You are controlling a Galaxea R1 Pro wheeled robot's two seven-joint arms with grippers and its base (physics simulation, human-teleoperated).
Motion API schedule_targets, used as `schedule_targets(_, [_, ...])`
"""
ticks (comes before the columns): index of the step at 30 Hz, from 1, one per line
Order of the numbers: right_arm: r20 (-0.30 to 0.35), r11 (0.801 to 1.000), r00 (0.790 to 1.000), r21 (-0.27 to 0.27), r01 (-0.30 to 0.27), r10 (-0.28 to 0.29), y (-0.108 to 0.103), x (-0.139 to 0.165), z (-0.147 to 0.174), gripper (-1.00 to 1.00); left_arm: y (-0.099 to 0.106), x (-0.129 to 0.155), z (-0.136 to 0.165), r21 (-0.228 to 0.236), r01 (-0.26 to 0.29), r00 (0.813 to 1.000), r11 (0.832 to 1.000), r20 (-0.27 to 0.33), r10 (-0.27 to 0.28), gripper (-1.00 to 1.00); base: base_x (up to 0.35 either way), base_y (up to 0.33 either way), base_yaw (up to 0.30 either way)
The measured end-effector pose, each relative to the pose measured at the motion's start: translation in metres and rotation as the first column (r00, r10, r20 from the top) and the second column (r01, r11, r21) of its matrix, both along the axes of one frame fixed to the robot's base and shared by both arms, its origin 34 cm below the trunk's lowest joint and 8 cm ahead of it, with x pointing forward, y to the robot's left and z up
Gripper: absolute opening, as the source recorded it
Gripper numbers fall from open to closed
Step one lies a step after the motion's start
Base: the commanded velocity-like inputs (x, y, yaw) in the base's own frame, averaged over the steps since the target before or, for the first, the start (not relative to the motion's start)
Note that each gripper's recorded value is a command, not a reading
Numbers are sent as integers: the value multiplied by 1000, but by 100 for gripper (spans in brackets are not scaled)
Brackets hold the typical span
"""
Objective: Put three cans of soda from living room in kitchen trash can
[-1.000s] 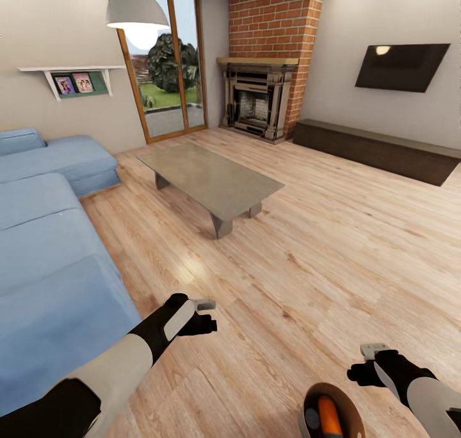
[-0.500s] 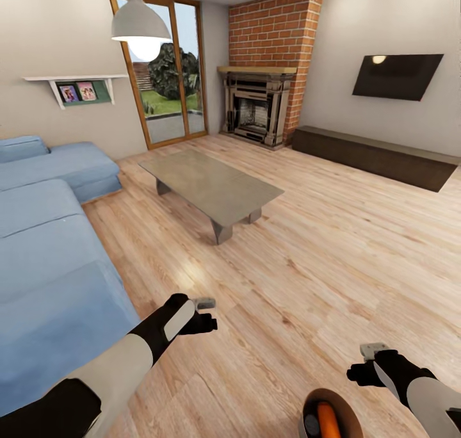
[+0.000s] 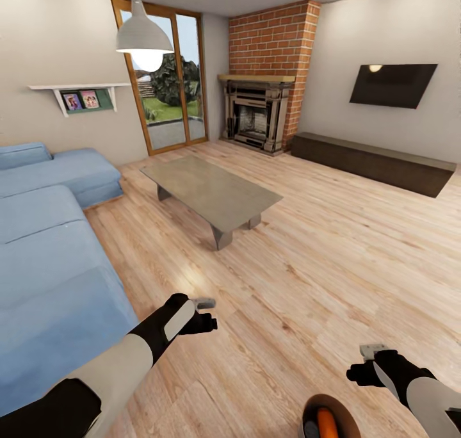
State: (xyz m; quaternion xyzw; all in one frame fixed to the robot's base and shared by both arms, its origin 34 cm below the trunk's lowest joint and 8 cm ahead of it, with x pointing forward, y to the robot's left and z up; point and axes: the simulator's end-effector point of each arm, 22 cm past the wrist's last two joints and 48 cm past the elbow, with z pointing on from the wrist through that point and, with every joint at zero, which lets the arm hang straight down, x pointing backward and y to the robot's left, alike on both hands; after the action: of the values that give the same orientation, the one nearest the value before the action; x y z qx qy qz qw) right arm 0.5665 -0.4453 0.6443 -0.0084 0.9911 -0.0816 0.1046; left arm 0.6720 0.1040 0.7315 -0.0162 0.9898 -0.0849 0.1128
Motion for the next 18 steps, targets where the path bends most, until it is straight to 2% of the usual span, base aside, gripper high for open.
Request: schedule_targets(18, [29, 1000, 1000, 1, 0, 0, 1, 4, 33, 100, 0, 1, 36, 0, -1, 1000, 1000, 29, 1, 100, 0, 0, 0])
